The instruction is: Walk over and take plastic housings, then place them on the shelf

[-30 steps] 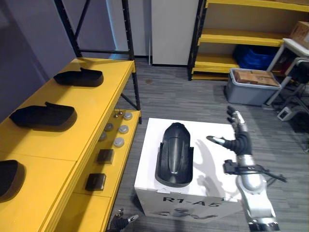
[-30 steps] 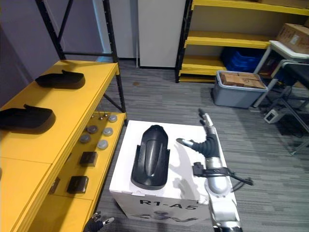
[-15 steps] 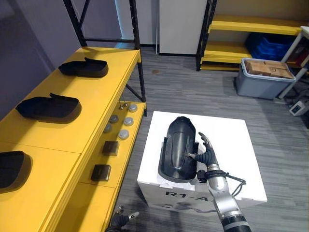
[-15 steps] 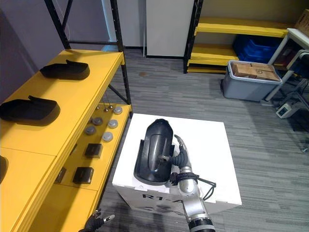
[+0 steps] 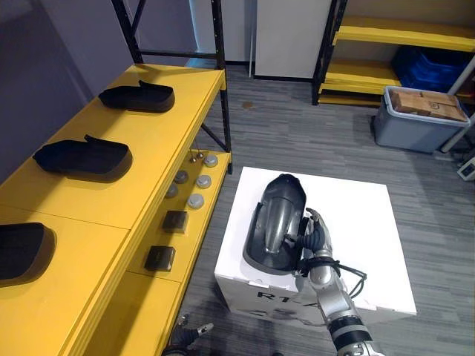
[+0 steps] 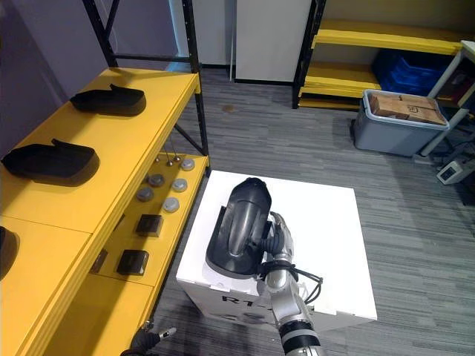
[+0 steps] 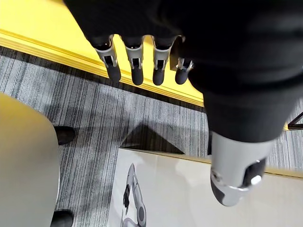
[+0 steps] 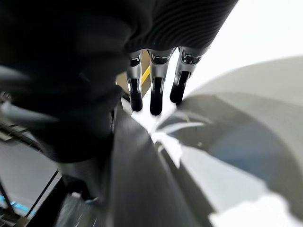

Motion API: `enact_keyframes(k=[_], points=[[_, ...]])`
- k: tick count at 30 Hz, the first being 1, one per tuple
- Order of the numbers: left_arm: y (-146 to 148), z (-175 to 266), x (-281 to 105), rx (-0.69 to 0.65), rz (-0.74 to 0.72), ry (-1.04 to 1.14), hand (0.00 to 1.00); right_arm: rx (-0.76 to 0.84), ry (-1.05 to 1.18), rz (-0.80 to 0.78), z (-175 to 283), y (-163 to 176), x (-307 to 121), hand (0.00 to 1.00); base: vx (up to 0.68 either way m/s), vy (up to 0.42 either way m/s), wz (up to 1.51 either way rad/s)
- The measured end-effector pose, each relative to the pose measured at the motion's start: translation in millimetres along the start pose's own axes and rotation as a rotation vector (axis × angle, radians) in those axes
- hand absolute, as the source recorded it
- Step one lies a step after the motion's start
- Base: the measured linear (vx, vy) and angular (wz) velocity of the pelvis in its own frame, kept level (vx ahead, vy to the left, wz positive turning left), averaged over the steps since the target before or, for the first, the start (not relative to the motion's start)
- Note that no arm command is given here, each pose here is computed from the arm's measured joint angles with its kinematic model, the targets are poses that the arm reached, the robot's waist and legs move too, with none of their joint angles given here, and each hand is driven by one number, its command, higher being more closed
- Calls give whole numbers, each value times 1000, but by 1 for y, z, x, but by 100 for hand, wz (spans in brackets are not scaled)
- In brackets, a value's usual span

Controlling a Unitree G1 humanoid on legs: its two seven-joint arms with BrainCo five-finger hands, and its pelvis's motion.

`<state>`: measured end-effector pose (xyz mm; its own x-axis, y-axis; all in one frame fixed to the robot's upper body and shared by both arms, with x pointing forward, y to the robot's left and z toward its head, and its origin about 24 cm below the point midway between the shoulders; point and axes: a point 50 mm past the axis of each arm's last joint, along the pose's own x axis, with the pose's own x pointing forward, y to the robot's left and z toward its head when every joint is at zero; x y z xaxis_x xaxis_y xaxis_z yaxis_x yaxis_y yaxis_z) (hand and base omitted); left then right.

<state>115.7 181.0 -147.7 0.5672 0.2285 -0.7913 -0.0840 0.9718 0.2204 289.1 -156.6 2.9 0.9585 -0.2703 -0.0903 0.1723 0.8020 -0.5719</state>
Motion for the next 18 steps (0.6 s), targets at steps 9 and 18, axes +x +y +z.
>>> enact_keyframes(k=[9,18], points=[[-1,0,0,4,-2,7,0,-7,18,15,0,-2,6,100,25,8,0],[-1,1,0,2,-2,4,0,21,10,20,1,-5,-2,100,12,4,0]])
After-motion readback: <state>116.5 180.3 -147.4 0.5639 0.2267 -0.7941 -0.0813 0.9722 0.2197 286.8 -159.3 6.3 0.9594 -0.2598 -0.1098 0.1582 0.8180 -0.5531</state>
